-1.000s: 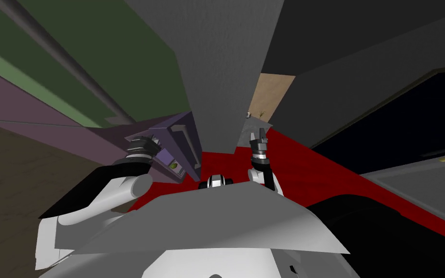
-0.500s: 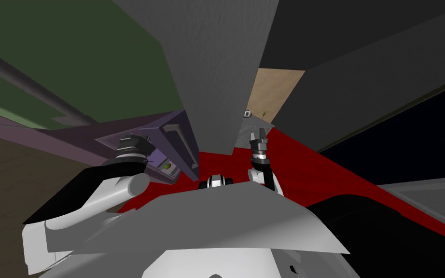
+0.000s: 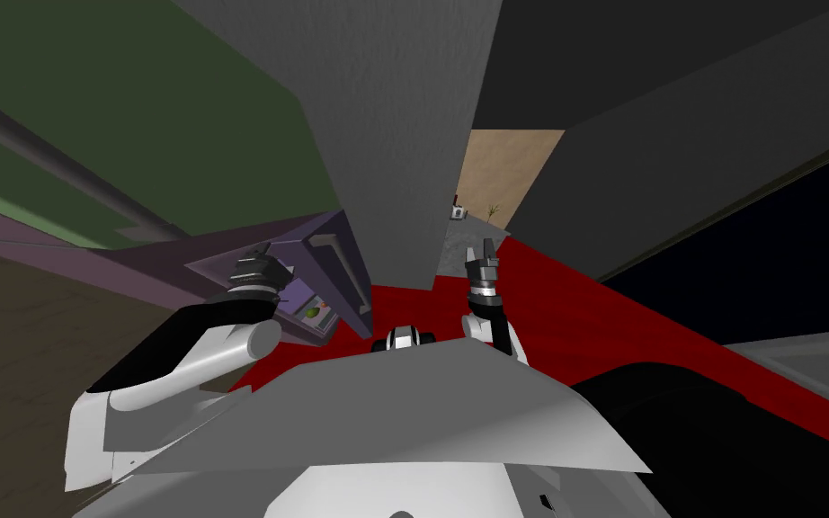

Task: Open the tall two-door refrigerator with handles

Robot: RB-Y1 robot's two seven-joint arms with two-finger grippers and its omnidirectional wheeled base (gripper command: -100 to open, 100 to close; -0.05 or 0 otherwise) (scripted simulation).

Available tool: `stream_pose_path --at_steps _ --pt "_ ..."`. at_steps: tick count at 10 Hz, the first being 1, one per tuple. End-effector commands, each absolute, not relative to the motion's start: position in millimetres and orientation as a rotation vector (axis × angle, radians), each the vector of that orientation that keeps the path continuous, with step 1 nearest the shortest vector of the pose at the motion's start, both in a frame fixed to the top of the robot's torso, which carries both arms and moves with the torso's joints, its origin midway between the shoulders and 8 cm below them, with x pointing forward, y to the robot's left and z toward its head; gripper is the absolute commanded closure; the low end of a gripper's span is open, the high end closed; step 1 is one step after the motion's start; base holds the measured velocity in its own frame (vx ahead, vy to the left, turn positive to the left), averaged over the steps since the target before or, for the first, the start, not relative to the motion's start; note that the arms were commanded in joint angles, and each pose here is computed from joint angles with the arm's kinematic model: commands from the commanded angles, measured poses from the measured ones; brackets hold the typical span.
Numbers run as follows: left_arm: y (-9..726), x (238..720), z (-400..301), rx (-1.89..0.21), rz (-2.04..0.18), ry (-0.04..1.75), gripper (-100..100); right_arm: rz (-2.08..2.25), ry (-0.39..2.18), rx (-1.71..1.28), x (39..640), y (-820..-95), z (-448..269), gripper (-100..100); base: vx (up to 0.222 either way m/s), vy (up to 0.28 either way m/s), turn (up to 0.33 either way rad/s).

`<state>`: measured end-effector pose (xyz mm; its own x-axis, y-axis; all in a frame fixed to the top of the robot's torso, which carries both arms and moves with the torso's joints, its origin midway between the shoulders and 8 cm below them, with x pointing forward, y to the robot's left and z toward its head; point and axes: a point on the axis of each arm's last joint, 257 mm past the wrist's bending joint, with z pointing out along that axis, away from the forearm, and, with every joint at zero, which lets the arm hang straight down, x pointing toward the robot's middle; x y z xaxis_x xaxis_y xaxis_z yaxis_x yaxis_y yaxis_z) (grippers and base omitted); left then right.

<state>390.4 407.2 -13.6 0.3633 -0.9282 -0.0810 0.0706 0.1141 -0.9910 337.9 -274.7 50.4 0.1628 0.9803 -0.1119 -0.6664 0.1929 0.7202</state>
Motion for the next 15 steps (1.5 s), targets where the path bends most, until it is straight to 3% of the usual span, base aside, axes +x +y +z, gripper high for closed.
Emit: stream_pose_path --at_steps 1,9,15 --pt "414 400 -30 -1.237 -0.879 0.963 -100 1.277 0.651 0.592 338 -275 50 0 0.005 -0.009 0.009" --pt "426 407 -25 -1.236 -0.857 0.961 -100 1.277 0.651 0.592 338 -275 50 0 0.06 -0.082 0.009" --pt "416 381 11 -1.249 -0.924 0.839 -100 1.277 0.651 0.592 338 -275 50 0 0.047 -0.06 0.0"
